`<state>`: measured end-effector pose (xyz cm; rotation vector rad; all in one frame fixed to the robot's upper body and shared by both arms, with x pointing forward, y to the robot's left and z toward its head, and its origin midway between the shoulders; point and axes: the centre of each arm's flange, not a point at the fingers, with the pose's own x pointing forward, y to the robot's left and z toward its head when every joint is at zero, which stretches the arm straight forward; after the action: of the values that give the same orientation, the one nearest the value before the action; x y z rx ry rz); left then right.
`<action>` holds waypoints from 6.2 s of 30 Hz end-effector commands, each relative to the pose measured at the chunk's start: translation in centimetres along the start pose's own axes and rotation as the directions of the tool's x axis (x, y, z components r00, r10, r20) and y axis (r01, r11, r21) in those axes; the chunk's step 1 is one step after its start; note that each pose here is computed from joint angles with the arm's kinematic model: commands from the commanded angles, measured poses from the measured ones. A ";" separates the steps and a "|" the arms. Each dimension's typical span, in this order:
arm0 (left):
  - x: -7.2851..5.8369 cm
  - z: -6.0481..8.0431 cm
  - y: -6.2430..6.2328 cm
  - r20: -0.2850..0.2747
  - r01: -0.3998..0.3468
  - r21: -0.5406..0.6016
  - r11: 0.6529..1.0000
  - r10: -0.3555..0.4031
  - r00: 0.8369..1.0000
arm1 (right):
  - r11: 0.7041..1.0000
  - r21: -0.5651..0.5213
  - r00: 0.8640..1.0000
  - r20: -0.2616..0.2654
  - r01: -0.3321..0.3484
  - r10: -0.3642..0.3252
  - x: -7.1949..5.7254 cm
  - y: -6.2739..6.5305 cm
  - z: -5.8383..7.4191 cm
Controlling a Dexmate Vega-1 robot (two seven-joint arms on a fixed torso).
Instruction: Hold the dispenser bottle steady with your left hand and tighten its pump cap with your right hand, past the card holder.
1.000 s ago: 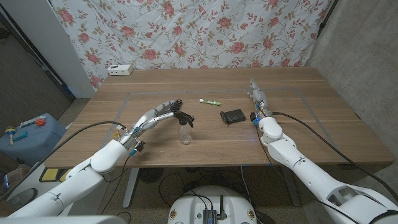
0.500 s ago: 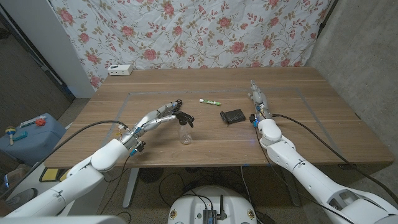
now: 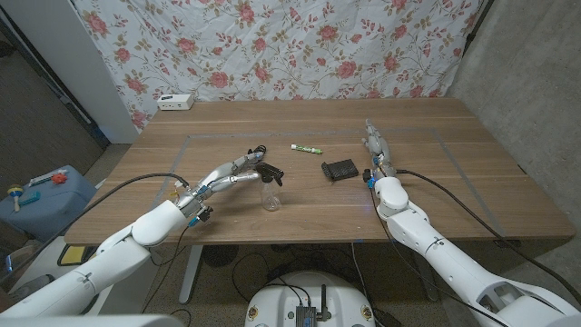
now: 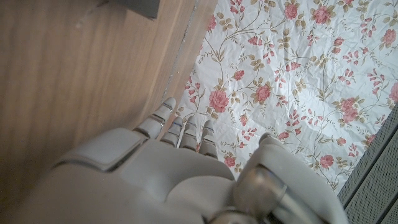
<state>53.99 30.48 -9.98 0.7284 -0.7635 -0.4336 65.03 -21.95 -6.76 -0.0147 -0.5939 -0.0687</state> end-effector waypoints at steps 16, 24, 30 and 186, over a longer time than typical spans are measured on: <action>0.2 0.2 -0.9 0.014 0.095 0.002 0.995 -0.095 0.995 | 1.000 -0.012 1.000 -0.012 0.009 -0.010 -1.9 0.5 -0.1; 0.7 -0.2 -0.8 0.010 0.118 -0.008 0.993 -0.118 0.993 | 1.000 -0.015 1.000 -0.017 0.019 -0.019 -2.5 0.4 -0.1; 1.1 -0.5 -0.8 0.004 0.141 -0.014 0.990 -0.141 0.990 | 0.999 -0.013 0.999 -0.021 0.029 -0.029 -2.8 0.3 -0.2; 8.0 1.6 -6.2 0.034 0.051 -0.180 0.982 -0.046 0.998 | 1.000 0.014 1.000 -0.017 0.011 -0.011 -4.3 -2.3 -0.9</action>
<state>57.60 22.62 -10.63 0.5847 -0.7136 -0.5796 62.02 -23.11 -10.11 0.0026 -0.5785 -0.0893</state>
